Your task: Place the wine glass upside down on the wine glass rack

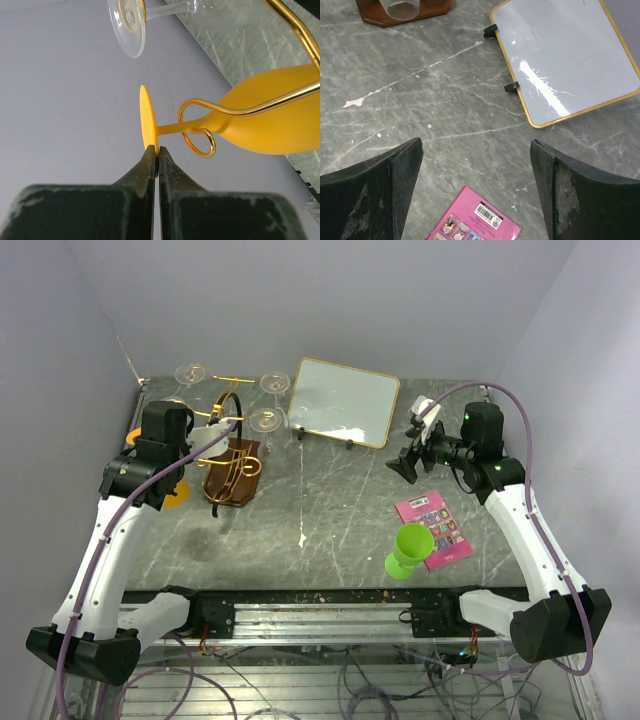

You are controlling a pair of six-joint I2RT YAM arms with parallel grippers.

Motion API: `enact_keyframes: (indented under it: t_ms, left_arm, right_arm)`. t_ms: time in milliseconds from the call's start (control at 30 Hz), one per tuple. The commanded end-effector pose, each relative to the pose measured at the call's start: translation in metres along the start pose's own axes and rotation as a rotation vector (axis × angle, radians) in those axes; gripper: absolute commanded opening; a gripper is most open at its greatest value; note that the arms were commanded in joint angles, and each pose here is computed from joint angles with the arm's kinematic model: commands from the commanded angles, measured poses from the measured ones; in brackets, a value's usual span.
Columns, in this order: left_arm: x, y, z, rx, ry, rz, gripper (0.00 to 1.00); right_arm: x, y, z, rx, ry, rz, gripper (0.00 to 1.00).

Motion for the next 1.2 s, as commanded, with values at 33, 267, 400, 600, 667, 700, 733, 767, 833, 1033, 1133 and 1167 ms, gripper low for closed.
enact_keyframes:
  t_ms: [33,267,400,600,667,700,733,767,833,1033,1133,1167]
  left_arm:
    - [0.011,-0.008,0.013,0.069,-0.004,-0.048,0.08]
    - [0.01,-0.012,0.013,0.052,-0.003,-0.035,0.07]
    - [0.011,-0.016,0.011,0.029,-0.01,-0.024,0.08]
    - [0.009,-0.017,0.012,0.031,-0.001,-0.014,0.07]
    - [0.009,-0.017,0.012,0.027,-0.004,-0.011,0.07]
    - [0.009,-0.018,0.012,0.023,-0.004,-0.008,0.07]
    - [0.009,-0.019,0.011,0.019,-0.006,-0.006,0.07]
    - [0.009,-0.019,0.011,0.013,-0.007,-0.003,0.07]
    - [0.008,-0.021,0.009,-0.004,-0.009,0.007,0.07]
    - [0.003,-0.023,0.004,-0.05,-0.011,0.041,0.07]
    - [0.002,-0.023,0.004,-0.048,-0.01,0.046,0.07]
    - [0.002,-0.023,0.004,-0.052,-0.009,0.049,0.07]
  right_arm:
    - [-0.001,-0.001,-0.001,-0.012,-0.013,0.004,0.88]
    - [-0.001,0.0,0.0,-0.01,-0.01,0.003,0.88]
    - [-0.001,-0.001,-0.001,-0.011,-0.012,0.002,0.88]
    - [-0.001,0.0,0.001,-0.009,-0.011,0.0,0.88]
    - [-0.001,0.0,0.001,-0.009,-0.01,0.0,0.88]
    - [-0.001,0.0,0.001,-0.008,-0.01,-0.002,0.88]
    - [-0.001,0.0,0.001,-0.009,-0.012,0.0,0.88]
    - [-0.001,0.0,0.001,-0.007,-0.01,-0.002,0.88]
    - [-0.001,0.0,0.001,-0.007,-0.01,-0.001,0.88]
    - [-0.001,0.0,0.001,-0.008,-0.012,-0.003,0.88]
    - [-0.001,0.001,0.002,-0.005,-0.01,-0.006,0.88]
    - [-0.001,0.001,0.002,-0.004,-0.009,-0.006,0.89]
Point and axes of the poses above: each gripper's point midway between its finger pads, its own y axis out along the fingers, its own x axis along the line the jaws close on, z = x × y, the point moved 2 cm from there along -y, back along the fingers
